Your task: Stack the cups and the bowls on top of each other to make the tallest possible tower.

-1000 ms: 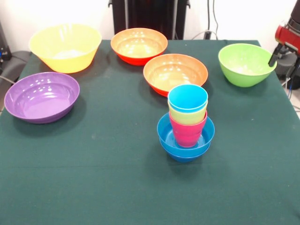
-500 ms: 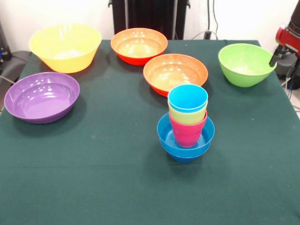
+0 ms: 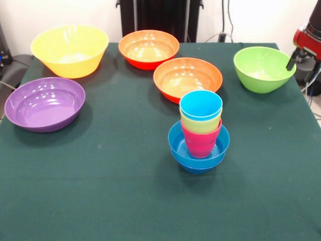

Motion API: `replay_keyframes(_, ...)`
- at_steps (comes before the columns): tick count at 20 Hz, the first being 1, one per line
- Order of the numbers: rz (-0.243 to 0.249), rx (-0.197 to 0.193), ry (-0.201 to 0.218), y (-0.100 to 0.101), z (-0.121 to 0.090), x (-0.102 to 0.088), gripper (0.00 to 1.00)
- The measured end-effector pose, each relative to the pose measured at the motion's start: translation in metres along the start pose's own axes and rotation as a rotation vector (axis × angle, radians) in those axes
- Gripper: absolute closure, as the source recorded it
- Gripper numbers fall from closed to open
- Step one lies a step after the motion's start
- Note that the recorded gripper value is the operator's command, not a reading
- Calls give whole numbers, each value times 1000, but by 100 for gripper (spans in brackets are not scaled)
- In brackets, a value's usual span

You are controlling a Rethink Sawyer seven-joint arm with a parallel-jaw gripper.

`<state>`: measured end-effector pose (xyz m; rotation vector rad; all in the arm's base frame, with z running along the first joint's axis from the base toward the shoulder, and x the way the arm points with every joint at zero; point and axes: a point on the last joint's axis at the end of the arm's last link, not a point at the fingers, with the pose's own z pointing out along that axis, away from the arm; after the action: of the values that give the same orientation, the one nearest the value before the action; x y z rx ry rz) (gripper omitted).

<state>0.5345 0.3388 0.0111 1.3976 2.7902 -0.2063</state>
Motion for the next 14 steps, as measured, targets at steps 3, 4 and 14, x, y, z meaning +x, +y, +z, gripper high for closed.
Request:
replay_keyframes(3,0,1,1,-1,0,0,0)
replay_keyframes(4,0,2,1,-1,1,0,0)
replay_keyframes(14,-4,15,2,-6,6,0,0)
